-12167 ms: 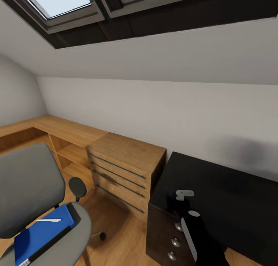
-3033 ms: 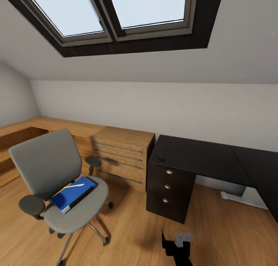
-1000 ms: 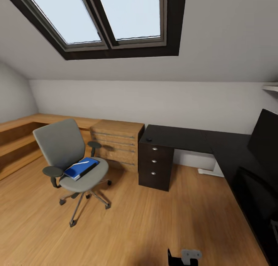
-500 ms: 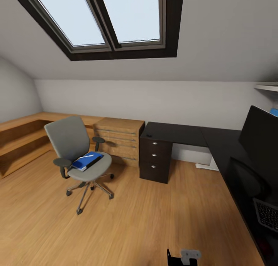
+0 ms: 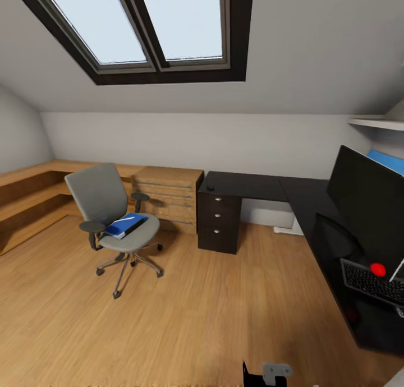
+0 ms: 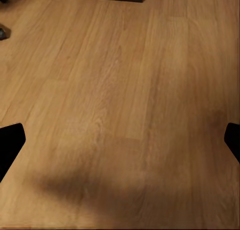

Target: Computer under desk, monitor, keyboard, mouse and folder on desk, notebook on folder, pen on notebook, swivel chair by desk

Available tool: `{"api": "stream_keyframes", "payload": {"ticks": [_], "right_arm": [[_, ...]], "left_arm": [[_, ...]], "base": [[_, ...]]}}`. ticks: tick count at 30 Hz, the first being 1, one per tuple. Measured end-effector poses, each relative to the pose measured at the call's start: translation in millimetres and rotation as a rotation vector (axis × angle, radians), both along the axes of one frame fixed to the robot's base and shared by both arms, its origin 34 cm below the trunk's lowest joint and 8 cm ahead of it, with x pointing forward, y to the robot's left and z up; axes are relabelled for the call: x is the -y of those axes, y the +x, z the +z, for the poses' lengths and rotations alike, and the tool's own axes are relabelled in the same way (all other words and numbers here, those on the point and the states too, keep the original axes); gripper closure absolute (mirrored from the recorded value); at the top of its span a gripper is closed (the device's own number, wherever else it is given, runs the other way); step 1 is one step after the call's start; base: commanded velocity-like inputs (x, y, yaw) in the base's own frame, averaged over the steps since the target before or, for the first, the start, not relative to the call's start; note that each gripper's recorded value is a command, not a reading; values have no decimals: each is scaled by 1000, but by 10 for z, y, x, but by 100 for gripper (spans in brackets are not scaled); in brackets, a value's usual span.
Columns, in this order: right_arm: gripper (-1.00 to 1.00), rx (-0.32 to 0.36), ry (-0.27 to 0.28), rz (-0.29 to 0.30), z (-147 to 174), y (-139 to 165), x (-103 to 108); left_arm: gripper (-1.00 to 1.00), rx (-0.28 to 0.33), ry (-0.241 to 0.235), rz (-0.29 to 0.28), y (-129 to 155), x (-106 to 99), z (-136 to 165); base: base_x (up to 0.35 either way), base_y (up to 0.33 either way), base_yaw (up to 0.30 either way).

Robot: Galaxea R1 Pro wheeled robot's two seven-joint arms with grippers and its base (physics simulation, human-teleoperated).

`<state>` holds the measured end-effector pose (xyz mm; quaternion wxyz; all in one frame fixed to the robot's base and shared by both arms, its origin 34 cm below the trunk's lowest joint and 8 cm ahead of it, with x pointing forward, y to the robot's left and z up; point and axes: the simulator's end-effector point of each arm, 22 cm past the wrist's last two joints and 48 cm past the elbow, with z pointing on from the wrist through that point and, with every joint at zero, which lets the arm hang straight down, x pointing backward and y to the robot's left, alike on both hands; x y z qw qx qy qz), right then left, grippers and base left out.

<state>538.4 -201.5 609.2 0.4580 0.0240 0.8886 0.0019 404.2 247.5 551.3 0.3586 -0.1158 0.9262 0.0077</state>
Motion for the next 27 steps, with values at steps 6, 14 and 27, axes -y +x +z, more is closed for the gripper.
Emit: {"api": "stream_keyframes", "payload": {"ticks": [6,14,27], "right_arm": [[-100,-8,0,0,-29,-22,0],[-100,-7,-1,0,-30,-21,5],[-100,-8,0,0,-34,-26,1]], "left_arm": [[-100,-7,0,-1,-24,2,-18],[-100,-9,-1,-3,-32,18,-23],[-100,-10,-2,-6,-34,31,-25]], "base": [[-44,-63,-110],[-3,-145,-13],[0,-263,-184]]}}
